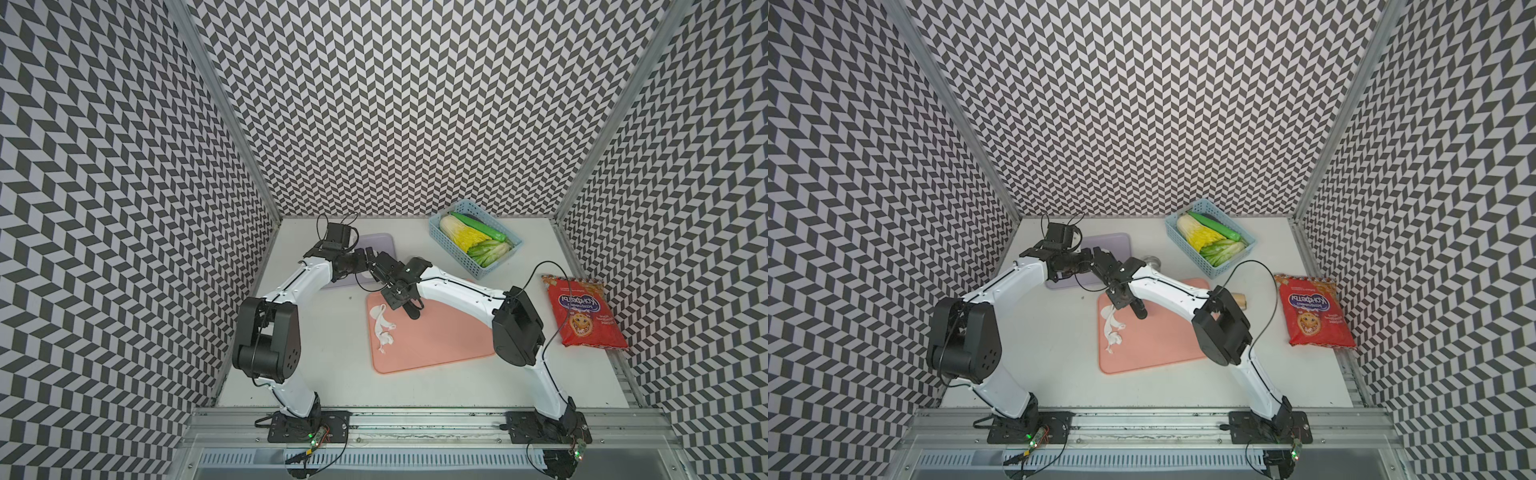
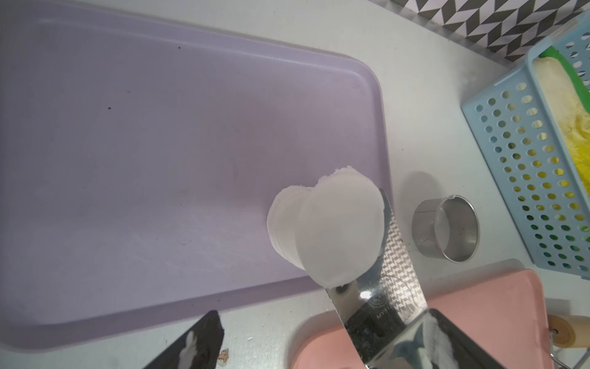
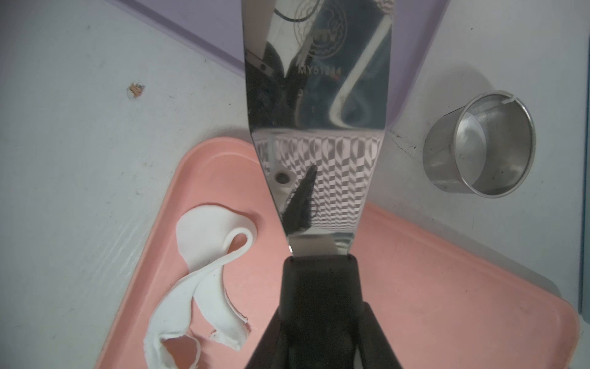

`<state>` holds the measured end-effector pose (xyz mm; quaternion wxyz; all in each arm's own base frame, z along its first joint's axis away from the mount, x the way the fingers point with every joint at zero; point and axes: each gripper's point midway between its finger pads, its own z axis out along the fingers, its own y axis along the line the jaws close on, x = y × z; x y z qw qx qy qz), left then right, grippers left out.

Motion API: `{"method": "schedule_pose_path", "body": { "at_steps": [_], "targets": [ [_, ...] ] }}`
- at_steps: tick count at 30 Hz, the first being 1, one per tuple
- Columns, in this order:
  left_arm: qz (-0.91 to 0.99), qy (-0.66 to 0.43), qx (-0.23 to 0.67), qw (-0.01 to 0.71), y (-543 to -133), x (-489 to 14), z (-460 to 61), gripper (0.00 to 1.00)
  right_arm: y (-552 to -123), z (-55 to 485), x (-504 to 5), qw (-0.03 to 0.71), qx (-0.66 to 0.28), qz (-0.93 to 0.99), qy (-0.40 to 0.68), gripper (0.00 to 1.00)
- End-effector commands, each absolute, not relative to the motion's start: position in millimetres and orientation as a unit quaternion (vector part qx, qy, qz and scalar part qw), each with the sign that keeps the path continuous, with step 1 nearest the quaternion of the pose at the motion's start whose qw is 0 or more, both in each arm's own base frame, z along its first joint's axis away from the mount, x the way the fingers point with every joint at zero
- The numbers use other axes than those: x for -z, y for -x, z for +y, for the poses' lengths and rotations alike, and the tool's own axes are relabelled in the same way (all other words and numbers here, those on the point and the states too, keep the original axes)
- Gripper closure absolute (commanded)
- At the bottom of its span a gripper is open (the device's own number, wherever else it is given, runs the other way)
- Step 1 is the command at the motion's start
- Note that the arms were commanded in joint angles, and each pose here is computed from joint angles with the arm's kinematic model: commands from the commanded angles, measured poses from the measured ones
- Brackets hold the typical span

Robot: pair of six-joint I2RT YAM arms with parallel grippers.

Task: Roll out the dumpling wrappers from the dough
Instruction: Place the dumpling wrapper on the plate.

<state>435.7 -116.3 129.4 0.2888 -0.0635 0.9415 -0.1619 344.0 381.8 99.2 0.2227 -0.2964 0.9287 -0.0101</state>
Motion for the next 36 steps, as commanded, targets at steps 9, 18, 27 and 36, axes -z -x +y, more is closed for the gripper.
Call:
{"method": "schedule_pose_path", "body": {
  "at_steps": [9, 18, 27, 36],
  "targets": [
    [0.943, 0.040, 0.119, 0.308, -458.8, -129.9, -136.5, 0.00, -352.6, 394.9, -117.2, 0.254, -0.014, 0.924, 0.284, 1.00],
    [0.945, 0.023, 0.120, 0.304, -465.0, -122.4, -155.2, 0.00, -351.6, 398.0, -119.2, 0.258, -0.023, 0.922, 0.288, 1.00],
    [0.944, 0.012, 0.123, 0.306, -465.2, -120.6, -165.4, 0.00, -345.3, 407.9, -120.3, 0.260, -0.034, 0.917, 0.302, 1.00],
    [0.950, 0.029, 0.070, 0.302, -463.2, -110.7, -146.8, 0.01, -349.2, 407.6, -129.1, 0.272, -0.033, 0.918, 0.287, 1.00]
  ]
}}
